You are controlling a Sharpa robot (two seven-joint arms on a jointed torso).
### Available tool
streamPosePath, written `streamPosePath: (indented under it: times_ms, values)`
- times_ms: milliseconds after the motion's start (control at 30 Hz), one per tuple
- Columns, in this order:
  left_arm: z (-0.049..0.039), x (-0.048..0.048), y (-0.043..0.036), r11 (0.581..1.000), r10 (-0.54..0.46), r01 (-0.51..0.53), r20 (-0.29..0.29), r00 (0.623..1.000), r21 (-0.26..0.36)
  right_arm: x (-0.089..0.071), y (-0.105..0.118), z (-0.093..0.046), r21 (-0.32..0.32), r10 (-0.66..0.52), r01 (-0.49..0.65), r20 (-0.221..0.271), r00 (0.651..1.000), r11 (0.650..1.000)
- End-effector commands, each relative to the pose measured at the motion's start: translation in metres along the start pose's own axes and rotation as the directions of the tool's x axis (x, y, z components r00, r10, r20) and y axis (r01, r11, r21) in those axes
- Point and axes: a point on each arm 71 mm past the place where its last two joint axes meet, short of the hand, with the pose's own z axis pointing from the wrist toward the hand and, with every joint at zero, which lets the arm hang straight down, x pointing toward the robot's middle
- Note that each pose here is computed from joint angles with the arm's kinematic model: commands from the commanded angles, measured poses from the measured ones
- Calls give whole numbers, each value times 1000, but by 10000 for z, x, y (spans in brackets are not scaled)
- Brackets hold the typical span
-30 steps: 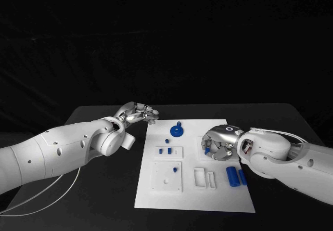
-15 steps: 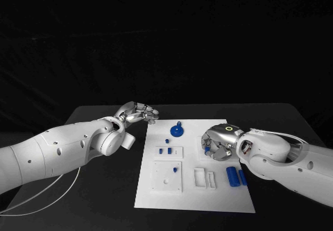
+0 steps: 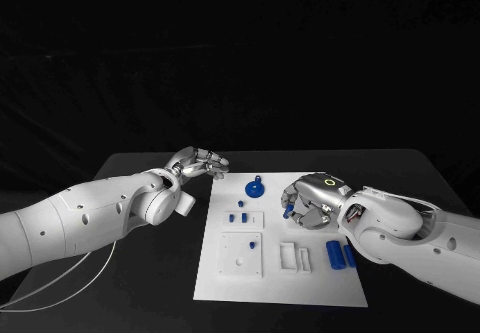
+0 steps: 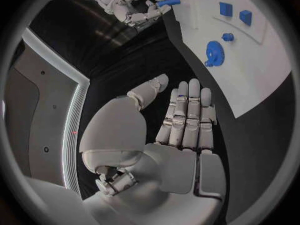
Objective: Assemble the parts on the task board
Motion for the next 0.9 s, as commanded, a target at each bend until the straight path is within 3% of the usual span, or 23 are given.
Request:
streamPosePath:
  times_ms: [33,500,900]
  values:
    - [3,23,-24,1000,-11,11,-13,1000,17,-6,109,19,-49,88,-86,21,996,995]
    - [15,50,-31,1000,-14,15,-19,1000,17,288,853,217,-217,208,-221,-80,975,951]
    - [25,72,-36,1000,-23,23,-24,999,18,540,1118,318,-274,170,-198,-125,978,941]
